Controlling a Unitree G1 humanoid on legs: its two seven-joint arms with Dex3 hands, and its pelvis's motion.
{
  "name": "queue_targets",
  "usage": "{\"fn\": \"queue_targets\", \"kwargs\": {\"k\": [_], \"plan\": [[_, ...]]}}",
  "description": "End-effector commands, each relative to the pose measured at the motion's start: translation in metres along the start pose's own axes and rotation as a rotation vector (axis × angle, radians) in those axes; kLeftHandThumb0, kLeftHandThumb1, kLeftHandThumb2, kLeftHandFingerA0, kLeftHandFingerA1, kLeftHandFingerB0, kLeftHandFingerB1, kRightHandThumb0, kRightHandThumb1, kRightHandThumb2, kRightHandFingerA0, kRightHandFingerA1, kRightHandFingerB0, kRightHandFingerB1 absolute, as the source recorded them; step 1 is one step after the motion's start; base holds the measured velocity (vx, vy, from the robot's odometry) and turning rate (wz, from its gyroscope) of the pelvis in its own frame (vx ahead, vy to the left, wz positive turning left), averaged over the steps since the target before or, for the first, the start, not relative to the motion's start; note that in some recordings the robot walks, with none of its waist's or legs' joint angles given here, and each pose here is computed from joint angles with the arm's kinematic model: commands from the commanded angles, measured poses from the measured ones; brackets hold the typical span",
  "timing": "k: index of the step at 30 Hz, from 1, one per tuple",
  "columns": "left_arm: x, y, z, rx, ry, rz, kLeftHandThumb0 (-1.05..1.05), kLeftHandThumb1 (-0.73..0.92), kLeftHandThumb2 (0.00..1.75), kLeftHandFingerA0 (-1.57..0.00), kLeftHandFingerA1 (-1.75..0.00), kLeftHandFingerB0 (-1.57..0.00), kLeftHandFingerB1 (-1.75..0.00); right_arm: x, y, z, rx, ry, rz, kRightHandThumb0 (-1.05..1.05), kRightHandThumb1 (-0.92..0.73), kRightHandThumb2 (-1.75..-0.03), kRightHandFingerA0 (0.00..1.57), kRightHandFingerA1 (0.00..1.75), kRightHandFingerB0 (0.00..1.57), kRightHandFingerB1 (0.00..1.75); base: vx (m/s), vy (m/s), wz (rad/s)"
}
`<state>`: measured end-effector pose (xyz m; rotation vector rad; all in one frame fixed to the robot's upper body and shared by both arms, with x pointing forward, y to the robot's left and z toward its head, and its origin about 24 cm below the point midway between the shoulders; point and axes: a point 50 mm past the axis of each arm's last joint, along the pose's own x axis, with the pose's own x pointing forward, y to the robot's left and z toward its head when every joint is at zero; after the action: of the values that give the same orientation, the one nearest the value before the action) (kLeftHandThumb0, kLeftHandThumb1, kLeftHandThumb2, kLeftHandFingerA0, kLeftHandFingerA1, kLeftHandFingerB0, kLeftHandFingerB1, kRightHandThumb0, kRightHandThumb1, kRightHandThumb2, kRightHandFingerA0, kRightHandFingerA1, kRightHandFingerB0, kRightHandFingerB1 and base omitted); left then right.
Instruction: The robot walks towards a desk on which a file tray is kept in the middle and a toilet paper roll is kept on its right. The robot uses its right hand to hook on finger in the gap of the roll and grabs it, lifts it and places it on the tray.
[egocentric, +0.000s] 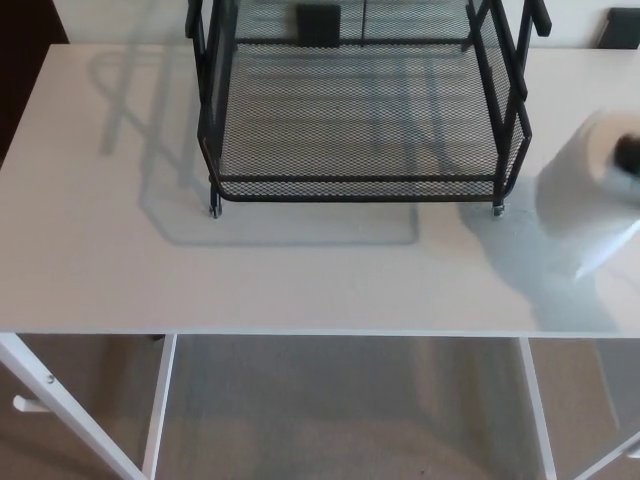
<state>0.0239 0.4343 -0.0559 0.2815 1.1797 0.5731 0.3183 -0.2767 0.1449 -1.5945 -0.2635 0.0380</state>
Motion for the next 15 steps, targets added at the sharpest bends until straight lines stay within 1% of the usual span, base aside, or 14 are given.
{"fn": "queue_targets", "kwargs": {"k": [1,2,4,5,6,7,8,9,10,11,12,13,14,15], "plan": [[-0.002,0.009,0.005,0.031,-0.048,0.028,-0.71,0.86,0.66,-0.48,-0.7,-0.23,-0.54,0.002,-0.044,-0.015,-0.003,0.057,-0.093,-0.24,-0.69,-0.64,0.87,1.51,0.84,0.97,0.0,0.0,0.0],[-0.002,0.009,0.005,0.043,-0.048,0.026,-0.71,0.87,0.66,-0.46,-0.69,-0.23,-0.54,0.002,-0.051,-0.017,-0.015,0.063,-0.092,-0.25,-0.71,-0.68,0.81,1.48,0.82,0.98,0.0,0.0,0.0],[-0.003,0.009,0.004,0.048,-0.046,0.027,-0.71,0.87,0.66,-0.46,-0.69,-0.23,-0.54,0.003,-0.053,-0.017,-0.018,0.064,-0.088,-0.25,-0.71,-0.68,0.81,1.48,0.82,0.98,0.0,0.0,0.0],[-0.003,0.009,0.004,0.053,-0.05,0.026,-0.71,0.87,0.66,-0.44,-0.68,-0.23,-0.53,0.003,-0.068,-0.019,-0.024,0.067,-0.119,-0.23,-0.7,-0.69,0.85,1.41,0.85,0.97,0.0,0.0,0.0],[-0.003,0.009,0.004,0.041,-0.051,0.03,-0.71,0.86,0.66,-0.48,-0.7,-0.23,-0.53,0.003,-0.076,-0.02,-0.035,0.073,-0.136,-0.24,-0.69,-0.67,0.86,1.42,0.86,0.9,0.0,0.0,0.0],[-0.003,0.009,0.004,0.04,-0.051,0.031,-0.71,0.86,0.66,-0.48,-0.7,-0.23,-0.53,0.003,-0.077,-0.02,-0.036,0.074,-0.137,-0.24,-0.69,-0.67,0.86,1.42,0.86,0.9,0.0,0.0,0.0],[-0.003,0.009,0.004,0.04,-0.053,0.029,-0.71,0.86,0.66,-0.47,-0.7,-0.23,-0.54,0.003,-0.083,-0.02,-0.039,0.076,-0.154,-0.31,-0.68,-0.62,0.89,1.53,0.88,0.79,0.0,0.0,0.0],[-0.003,0.009,0.004,0.029,-0.049,0.023,-0.7,0.86,0.66,-0.44,-0.7,-0.22,-0.53,0.004,-0.092,-0.021,-0.033,0.07,-0.182,-0.28,-0.66,-0.65,0.92,1.51,0.91,0.77,0.0,0.0,0.0],[-0.002,0.009,0.004,0.011,-0.044,0.016,-0.7,0.86,0.66,-0.44,-0.7,-0.22,-0.53,0.005,-0.101,-0.021,-0.023,0.058,-0.211,-0.28,-0.66,-0.65,0.92,1.51,0.91,0.77,0.0,0.0,0.0],[-0.002,0.008,0.003,0.017,-0.043,0.023,-0.7,0.86,0.65,-0.47,-0.7,-0.24,-0.53,0.005,-0.107,-0.02,-0.025,0.069,-0.214,-0.38,-0.65,-0.59,0.92,1.5,0.9,0.74,0.0,0.0,0.0],[-0.003,0.009,0.004,0.052,-0.05,0.02,-0.72,0.88,0.66,-0.45,-0.67,-0.24,-0.54,0.006,-0.117,-0.019,-0.034,0.052,-0.257,-0.33,-0.56,-0.61,0.91,1.53,0.91,0.64,0.0,0.0,0.0],[-0.003,0.009,0.005,0.056,-0.048,0.017,-0.72,0.87,0.66,-0.43,-0.66,-0.24,-0.53,0.009,-0.129,-0.015,-0.027,0.037,-0.288,-0.28,-0.68,-0.64,0.88,1.59,0.88,0.83,0.0,0.0,0.0],[-0.003,0.009,0.005,0.061,-0.051,0.016,-0.72,0.88,0.66,-0.44,-0.66,-0.24,-0.53,0.011,-0.135,-0.012,-0.02,0.03,-0.294,-0.29,-0.69,-0.67,0.86,1.61,0.87,0.88,0.0,0.0,0.0],[-0.003,0.009,0.005,0.073,-0.056,0.015,-0.72,0.88,0.66,-0.44,-0.66,-0.24,-0.53,0.011,-0.138,-0.01,-0.016,0.026,-0.296,-0.29,-0.69,-0.67,0.86,1.61,0.87,0.88,0.0,0.0,0.0]]}}
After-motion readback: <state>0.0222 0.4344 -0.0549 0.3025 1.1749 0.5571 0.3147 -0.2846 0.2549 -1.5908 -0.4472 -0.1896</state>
